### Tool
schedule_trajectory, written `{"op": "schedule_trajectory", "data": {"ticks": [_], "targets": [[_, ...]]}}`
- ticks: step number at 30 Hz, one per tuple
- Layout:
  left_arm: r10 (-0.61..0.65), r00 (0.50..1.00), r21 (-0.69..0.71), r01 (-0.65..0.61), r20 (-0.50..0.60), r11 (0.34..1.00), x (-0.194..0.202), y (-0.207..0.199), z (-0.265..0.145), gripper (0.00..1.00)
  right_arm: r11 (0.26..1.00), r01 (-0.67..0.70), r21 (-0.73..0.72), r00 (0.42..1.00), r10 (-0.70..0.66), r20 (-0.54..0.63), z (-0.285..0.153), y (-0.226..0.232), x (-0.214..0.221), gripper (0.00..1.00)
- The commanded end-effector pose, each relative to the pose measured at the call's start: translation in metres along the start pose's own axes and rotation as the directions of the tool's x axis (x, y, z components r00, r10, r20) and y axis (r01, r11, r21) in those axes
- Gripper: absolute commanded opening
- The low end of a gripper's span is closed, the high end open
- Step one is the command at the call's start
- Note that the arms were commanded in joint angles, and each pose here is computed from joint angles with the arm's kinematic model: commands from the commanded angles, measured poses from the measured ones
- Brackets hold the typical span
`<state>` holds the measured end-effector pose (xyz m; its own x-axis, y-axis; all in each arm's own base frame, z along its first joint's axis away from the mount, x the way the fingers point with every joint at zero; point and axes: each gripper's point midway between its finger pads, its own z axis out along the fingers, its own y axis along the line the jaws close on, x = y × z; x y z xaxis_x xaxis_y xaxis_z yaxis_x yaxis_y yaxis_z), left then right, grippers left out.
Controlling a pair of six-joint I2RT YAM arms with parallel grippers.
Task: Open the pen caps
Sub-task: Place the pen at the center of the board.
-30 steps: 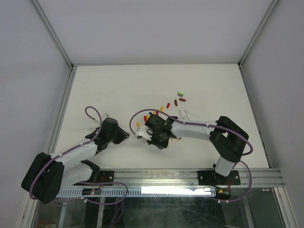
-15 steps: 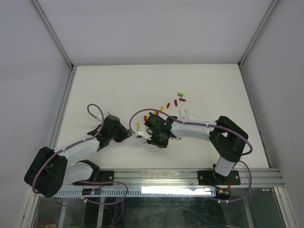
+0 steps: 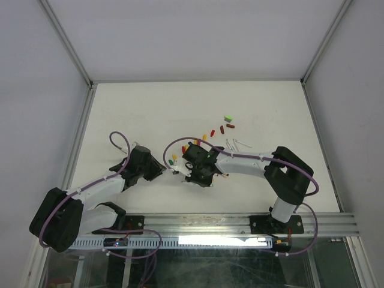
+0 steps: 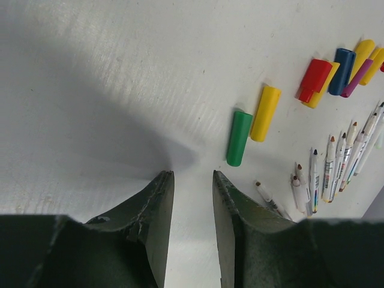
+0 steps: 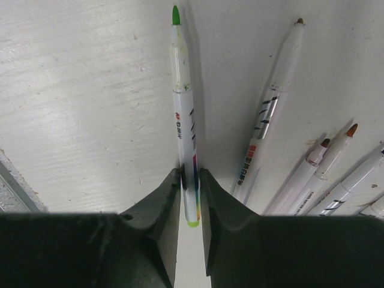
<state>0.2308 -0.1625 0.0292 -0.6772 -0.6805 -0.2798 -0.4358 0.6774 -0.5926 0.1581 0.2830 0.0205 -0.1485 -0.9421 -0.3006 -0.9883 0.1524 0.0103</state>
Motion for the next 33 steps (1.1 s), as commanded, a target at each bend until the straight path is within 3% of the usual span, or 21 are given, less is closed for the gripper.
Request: {"op": "schedule_trajectory", "data": {"ticks": [1,22,33], "targets": [[0.007,1.000,0.042,-0.007,0.011,0.999,-0.007,-0.015,-0.007,0.33,1.000,-0.005,0.012,1.000,0.004,0.021,-0.002,-0.005,-0.010,0.22],[0.022,1.000,0.061,-0.022,0.013,0.998,-0.008,-0.022,-0.010,0.34,1.000,-0.013,0.016,1.000,0.013,0.025,-0.003,-0.007,-0.010,0.23],[0.033,0.999,0.077,-0.033,0.013,0.996,-0.009,-0.025,-0.012,0.38,0.999,-0.011,0.047,0.996,0.007,0.090,-0.018,-0.011,-0.022,0.44]]}}
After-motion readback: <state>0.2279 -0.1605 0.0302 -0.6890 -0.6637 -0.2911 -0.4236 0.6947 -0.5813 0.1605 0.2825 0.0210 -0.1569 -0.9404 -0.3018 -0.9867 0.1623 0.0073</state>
